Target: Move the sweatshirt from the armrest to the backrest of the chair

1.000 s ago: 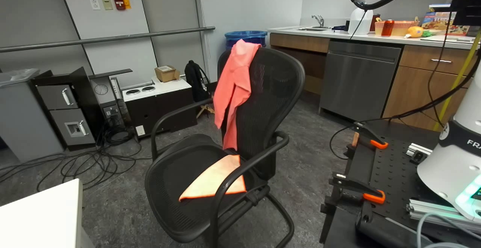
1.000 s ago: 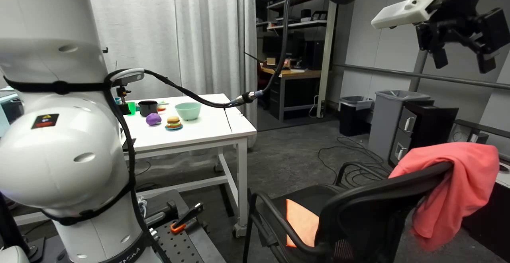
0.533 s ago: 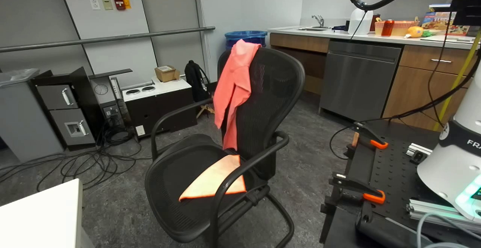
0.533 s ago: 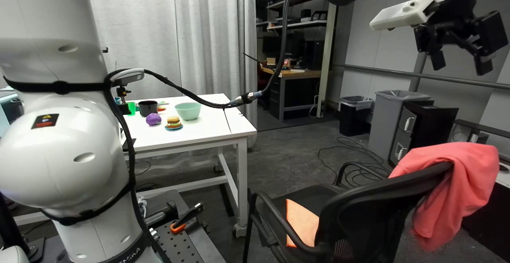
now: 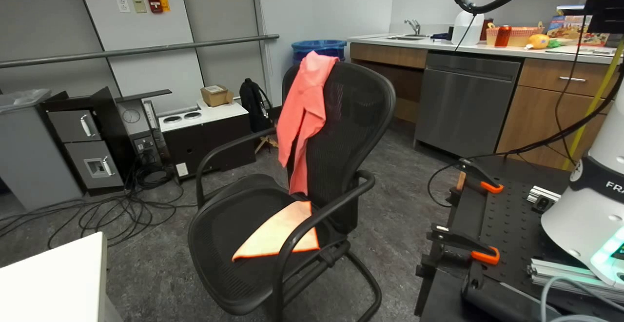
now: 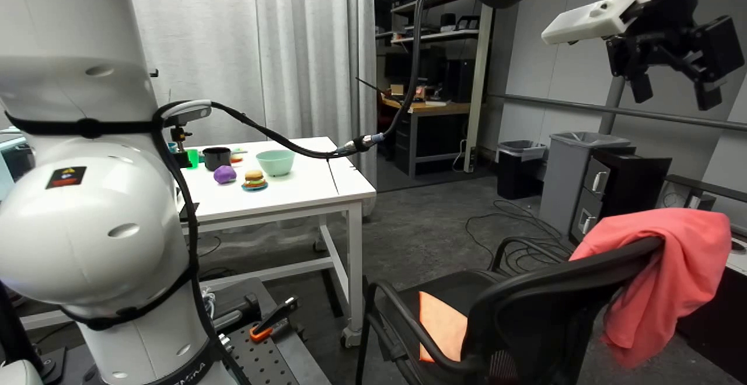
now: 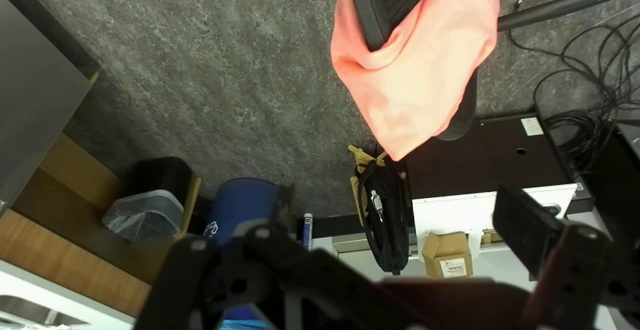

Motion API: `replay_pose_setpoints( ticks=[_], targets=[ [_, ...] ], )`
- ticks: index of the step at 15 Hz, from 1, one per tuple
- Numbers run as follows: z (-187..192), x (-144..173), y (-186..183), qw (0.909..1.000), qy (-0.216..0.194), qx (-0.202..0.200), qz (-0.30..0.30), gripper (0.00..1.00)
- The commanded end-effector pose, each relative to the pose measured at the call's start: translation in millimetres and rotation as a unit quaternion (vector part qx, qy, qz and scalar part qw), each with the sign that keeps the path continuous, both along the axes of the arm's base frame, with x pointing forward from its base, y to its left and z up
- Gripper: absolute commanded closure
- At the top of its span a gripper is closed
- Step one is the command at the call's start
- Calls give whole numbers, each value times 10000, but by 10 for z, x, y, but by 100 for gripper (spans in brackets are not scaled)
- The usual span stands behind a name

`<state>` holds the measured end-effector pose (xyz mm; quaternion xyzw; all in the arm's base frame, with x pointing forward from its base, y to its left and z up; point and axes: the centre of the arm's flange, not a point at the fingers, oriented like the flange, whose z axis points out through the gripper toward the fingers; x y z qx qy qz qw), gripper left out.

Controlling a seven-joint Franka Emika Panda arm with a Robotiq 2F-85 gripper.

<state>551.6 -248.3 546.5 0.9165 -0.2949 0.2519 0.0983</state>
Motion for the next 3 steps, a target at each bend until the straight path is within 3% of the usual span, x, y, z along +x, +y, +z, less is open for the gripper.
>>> replay_pose_setpoints(
  ticks=[1, 3],
  targets=[
    [0, 0, 0, 10000, 0, 0, 0, 0],
    [0, 0, 0, 10000, 0, 0, 0, 0]
  ],
)
